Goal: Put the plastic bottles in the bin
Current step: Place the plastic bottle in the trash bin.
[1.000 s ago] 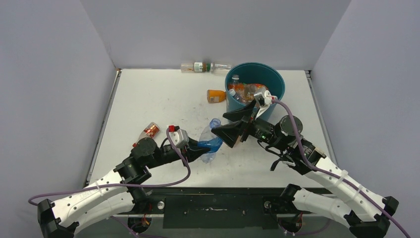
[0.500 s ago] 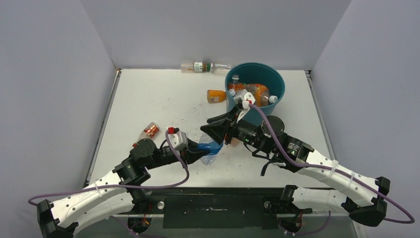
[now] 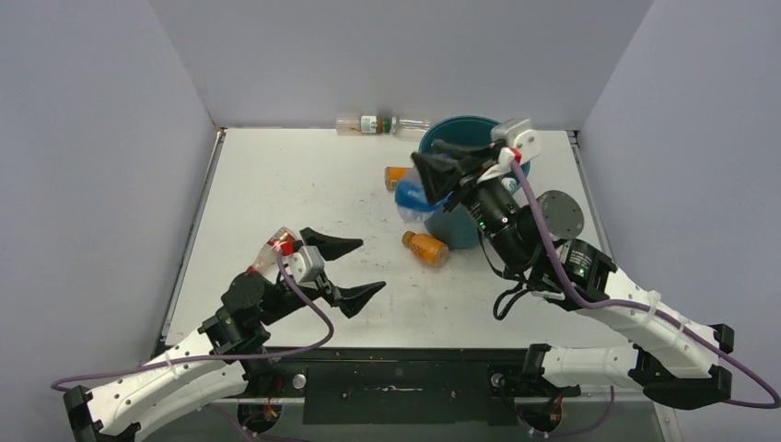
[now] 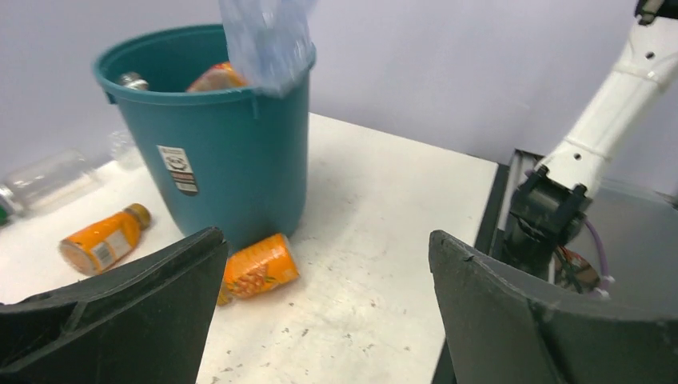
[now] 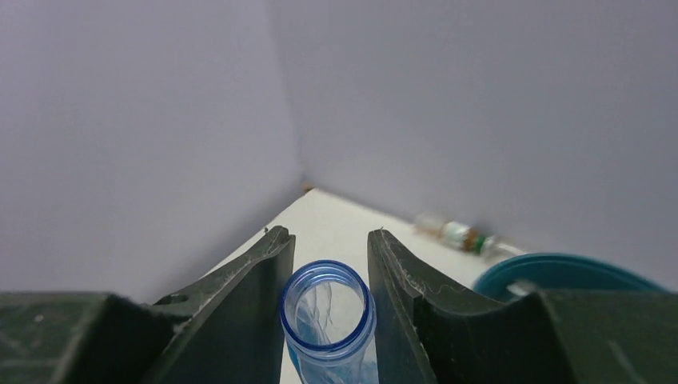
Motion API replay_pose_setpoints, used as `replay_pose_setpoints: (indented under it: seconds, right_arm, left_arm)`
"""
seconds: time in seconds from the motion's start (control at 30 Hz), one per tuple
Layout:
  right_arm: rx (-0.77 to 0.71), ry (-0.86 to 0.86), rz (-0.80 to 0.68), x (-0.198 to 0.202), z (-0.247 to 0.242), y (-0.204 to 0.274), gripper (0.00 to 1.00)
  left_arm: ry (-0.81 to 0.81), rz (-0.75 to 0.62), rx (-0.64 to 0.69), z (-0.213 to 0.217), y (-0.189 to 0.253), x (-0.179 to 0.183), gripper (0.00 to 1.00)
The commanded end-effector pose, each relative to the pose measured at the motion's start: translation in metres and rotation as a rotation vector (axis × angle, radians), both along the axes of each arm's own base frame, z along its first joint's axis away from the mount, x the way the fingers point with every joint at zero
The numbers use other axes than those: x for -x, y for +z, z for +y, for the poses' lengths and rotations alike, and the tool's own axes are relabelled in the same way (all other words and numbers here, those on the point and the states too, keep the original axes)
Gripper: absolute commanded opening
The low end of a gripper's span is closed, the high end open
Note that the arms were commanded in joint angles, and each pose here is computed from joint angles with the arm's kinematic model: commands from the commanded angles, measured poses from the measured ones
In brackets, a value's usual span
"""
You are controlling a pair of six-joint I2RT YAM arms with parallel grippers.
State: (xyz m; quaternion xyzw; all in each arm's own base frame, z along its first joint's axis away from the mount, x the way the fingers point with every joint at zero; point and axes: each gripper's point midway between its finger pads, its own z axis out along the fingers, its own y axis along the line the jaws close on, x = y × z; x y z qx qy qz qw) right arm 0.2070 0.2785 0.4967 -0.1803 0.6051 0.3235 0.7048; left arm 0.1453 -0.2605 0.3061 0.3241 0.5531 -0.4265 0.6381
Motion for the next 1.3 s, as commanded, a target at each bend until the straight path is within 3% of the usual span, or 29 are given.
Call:
replay_pose_setpoints:
  seconds: [0.0, 0.2, 0.33, 0.43, 0.77, 1.27]
  right_arm:
    - [0.046, -0.600, -0.157, -0.054, -0.086, 0.045, 0.05]
    - [0.101, -0.937, -0.210, -0.142, -0.152, 0.037, 0.05]
    - [0.055, -0.936, -0.167, -0.204, -0.193, 0.001, 0.05]
    - [0.039, -0.925, -0.149, -0.228, -0.211, -0.025, 0.05]
    - [0.014, -0.813, -0.090, -0.250, -0.213, -0.076, 0.05]
    - [0.144, -0.737, 0.271, -0.260, -0.198, -0.205, 0.05]
  left_arm:
    - [0.133, -0.077, 0.115, 0.021, 0.032, -0.014, 0.96]
    - [0.143, -0.070, 0.084, 0.018, 0.027, -0.018, 0.96]
    - [0.129, -0.066, 0.090, 0.015, 0.026, -0.017, 0.96]
    - [0.127, -0.069, 0.086, 0.015, 0.026, -0.016, 0.96]
    - [0.122, -0.080, 0.091, 0.016, 0.027, -0.015, 0.96]
    - [0.102, -0.077, 0.077, 0.012, 0.025, -0.013, 0.96]
